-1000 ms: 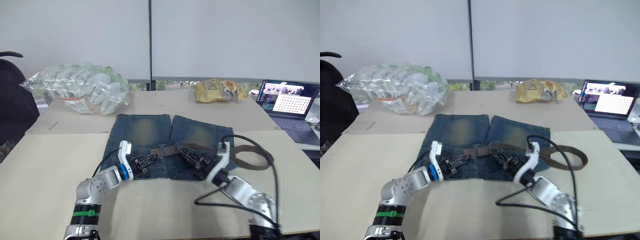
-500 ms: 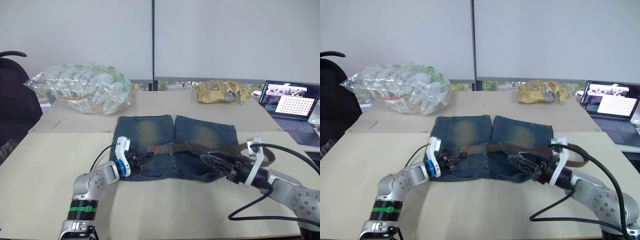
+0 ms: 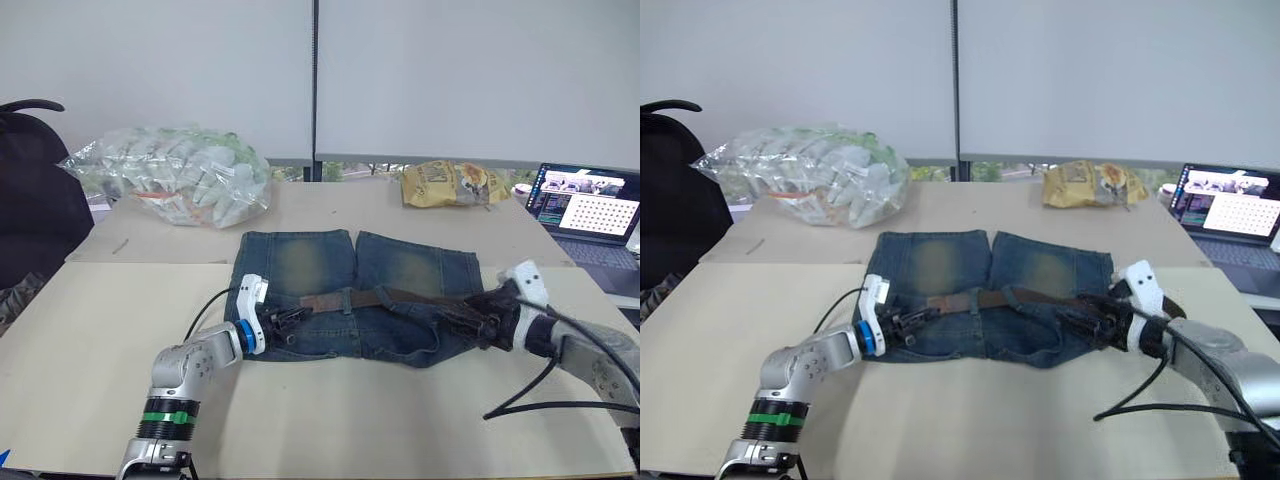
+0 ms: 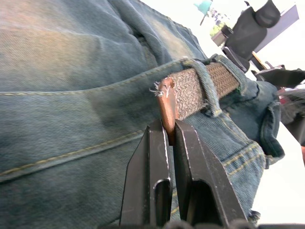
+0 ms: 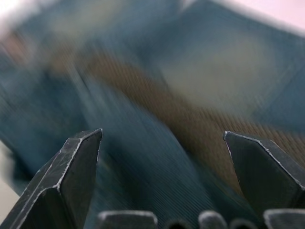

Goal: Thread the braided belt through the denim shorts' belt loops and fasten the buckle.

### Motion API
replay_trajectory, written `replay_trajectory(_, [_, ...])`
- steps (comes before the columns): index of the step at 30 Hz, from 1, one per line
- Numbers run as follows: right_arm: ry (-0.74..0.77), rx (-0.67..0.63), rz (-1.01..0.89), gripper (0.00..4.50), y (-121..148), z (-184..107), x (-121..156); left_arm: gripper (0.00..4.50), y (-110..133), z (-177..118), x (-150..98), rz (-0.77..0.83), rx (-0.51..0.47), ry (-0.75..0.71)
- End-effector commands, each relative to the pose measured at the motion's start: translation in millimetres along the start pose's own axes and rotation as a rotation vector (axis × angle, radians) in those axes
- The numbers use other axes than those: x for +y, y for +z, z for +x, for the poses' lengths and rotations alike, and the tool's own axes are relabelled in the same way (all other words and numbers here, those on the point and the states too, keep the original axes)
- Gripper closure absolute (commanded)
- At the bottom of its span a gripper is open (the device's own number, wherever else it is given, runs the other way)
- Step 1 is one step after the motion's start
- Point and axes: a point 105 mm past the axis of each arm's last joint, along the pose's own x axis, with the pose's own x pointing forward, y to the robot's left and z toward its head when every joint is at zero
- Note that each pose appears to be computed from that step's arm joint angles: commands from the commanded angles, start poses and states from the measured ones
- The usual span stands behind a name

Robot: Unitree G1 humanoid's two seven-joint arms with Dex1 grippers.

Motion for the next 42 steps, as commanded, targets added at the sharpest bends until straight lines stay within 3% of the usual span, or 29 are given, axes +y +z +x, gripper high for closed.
replay_trajectory(1, [0.031,-0.006,0.013,1.46,6,-2,1,4.5,14,0,-8,0.067,-0.035,-0.027])
replay_trajectory(6, [0.015,0.014,0.144,3.22,-8,-10,-5,4.5,9,4,-10,0.081,-0.03,-0.034])
replay_trajectory(10, [-0.16,0.062,0.236,4.47,-39,-24,-32,4.5,4,11,-17,0.088,-0.018,-0.061])
replay_trajectory(16, [-0.524,0.078,0.364,4.47,-75,-52,-71,4.5,2,14,-20,0.087,-0.012,-0.078])
replay_trajectory(22, [-0.87,-0.169,0.656,4.47,-92,-86,-87,4.5,-1,15,-22,0.081,-0.006,-0.088])
replay_trajectory(29, [-1.167,-0.305,0.897,4.47,-118,-133,-92,4.5,-4,17,-25,0.078,0.008,-0.108])
replay_trajectory(34, [-1.159,-0.325,0.914,4.47,-112,-142,-83,4.5,-3,18,-26,0.079,0.01,-0.119])
replay_trajectory(40, [-0.717,-0.201,0.679,4.47,-75,-116,-51,4.5,0,21,-31,0.075,0.003,-0.149])
replay_trajectory(42, [-0.629,-0.151,0.585,3.68,-66,-123,-44,4.5,4,20,-35,0.064,-0.004,-0.173])
